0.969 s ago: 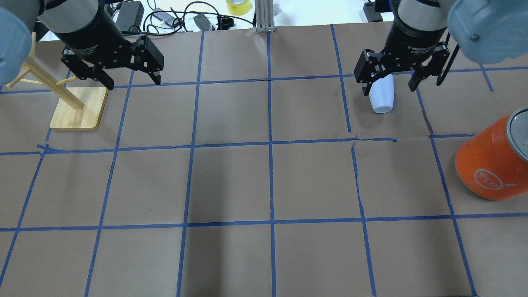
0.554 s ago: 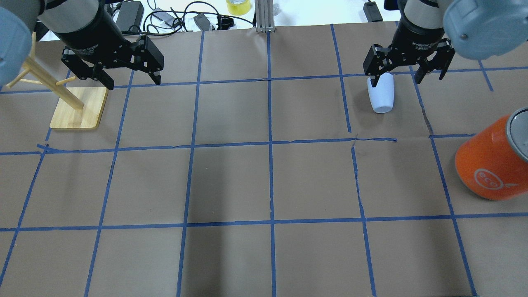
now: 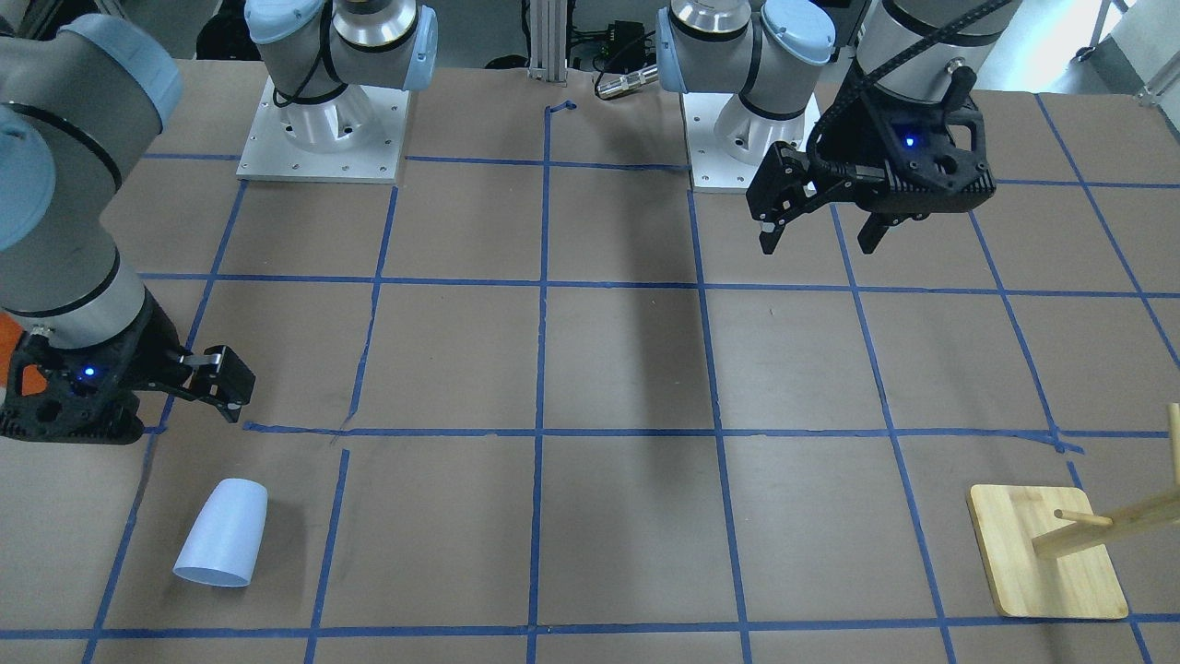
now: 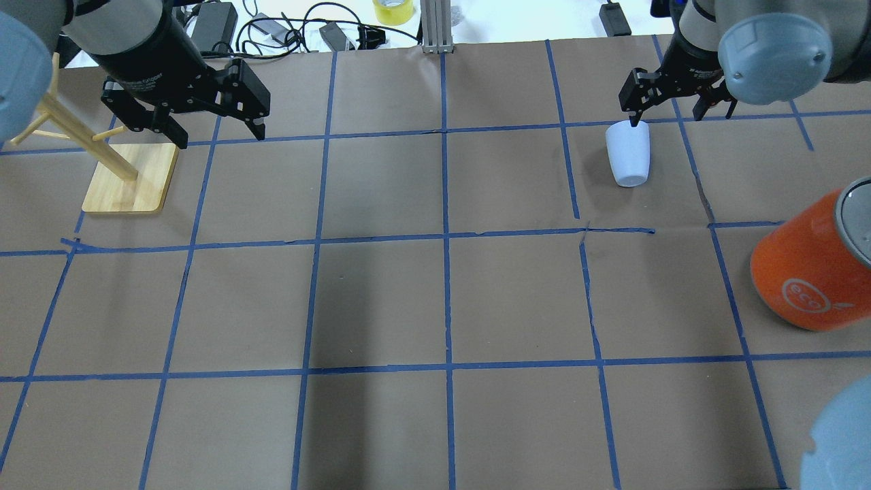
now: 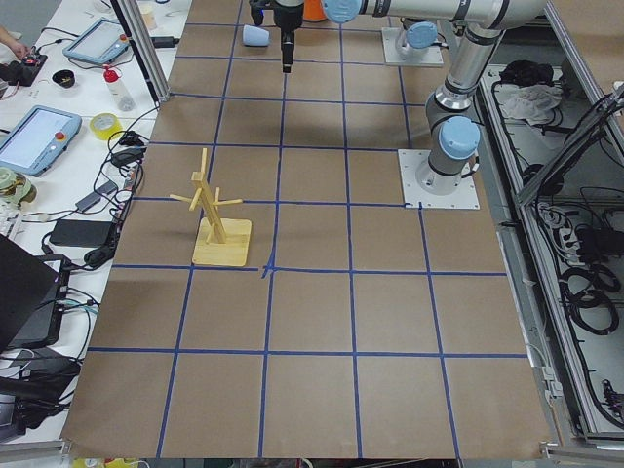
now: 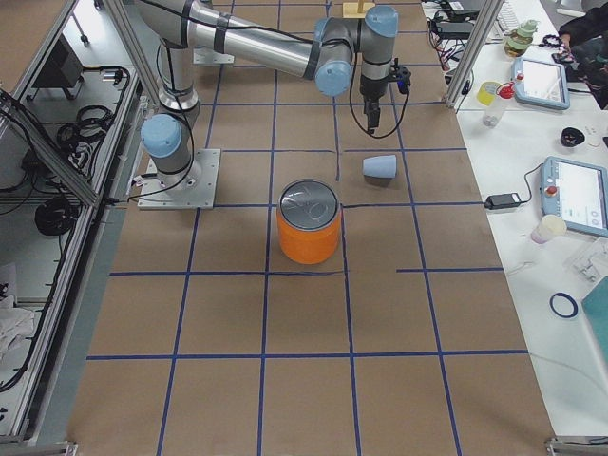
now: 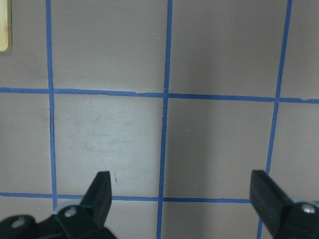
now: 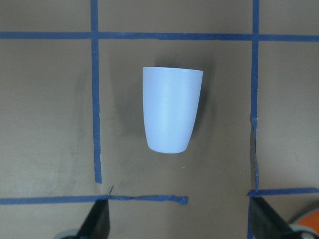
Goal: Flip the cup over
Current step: 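Lower the right gripper onto the light blue cup's base and grasp it, then lift the cup with the right gripper and carry it toward the left gripper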
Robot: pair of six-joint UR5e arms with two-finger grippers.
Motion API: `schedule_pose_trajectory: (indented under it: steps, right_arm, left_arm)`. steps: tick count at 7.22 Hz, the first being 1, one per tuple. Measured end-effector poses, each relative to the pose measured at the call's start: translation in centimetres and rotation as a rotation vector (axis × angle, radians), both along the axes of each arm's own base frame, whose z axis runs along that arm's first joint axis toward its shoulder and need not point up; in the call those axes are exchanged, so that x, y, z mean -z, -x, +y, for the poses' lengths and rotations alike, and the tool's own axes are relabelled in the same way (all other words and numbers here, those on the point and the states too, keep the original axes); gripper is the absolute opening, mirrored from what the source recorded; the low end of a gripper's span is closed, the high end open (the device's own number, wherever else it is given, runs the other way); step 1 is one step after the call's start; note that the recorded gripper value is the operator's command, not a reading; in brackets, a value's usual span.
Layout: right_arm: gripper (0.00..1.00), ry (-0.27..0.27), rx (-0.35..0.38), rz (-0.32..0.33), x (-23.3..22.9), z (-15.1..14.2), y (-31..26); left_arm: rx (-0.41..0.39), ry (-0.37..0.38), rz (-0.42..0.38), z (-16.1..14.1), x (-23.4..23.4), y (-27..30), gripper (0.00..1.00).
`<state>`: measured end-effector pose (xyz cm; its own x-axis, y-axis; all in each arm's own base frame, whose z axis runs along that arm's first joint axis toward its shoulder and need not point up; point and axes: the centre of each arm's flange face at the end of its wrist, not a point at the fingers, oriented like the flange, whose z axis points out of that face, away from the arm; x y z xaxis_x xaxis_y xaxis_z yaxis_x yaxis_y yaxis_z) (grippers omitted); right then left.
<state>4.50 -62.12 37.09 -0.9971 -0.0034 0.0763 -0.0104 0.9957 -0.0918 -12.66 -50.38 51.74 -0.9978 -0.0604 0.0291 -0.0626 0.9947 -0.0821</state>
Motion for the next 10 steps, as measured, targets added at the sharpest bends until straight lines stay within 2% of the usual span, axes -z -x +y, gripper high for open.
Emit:
schedule_pose_trajectory:
  steps: [1,2,6,10]
  right_arm:
    - [1.00,0.030,0.000,0.006,1.8,-0.4,0.3]
    - [1.00,0.037,0.000,0.008,4.2,-0.9,0.5]
    - [1.00,0.026,0.017,-0.006,12.9,-3.8,2.0]
    - [1.00,0.031,0.017,-0.025,16.6,-5.0,2.2]
  left_arm:
    - [-0.001,0.000,0.000,0.0,0.0,0.0,1.00]
    - [-0.001,0.000,0.000,0.0,0.0,0.0,1.00]
    - [-0.001,-0.001,0.000,0.0,0.1,0.0,1.00]
    - [-0.001,0.000,0.000,0.1,0.0,0.0,1.00]
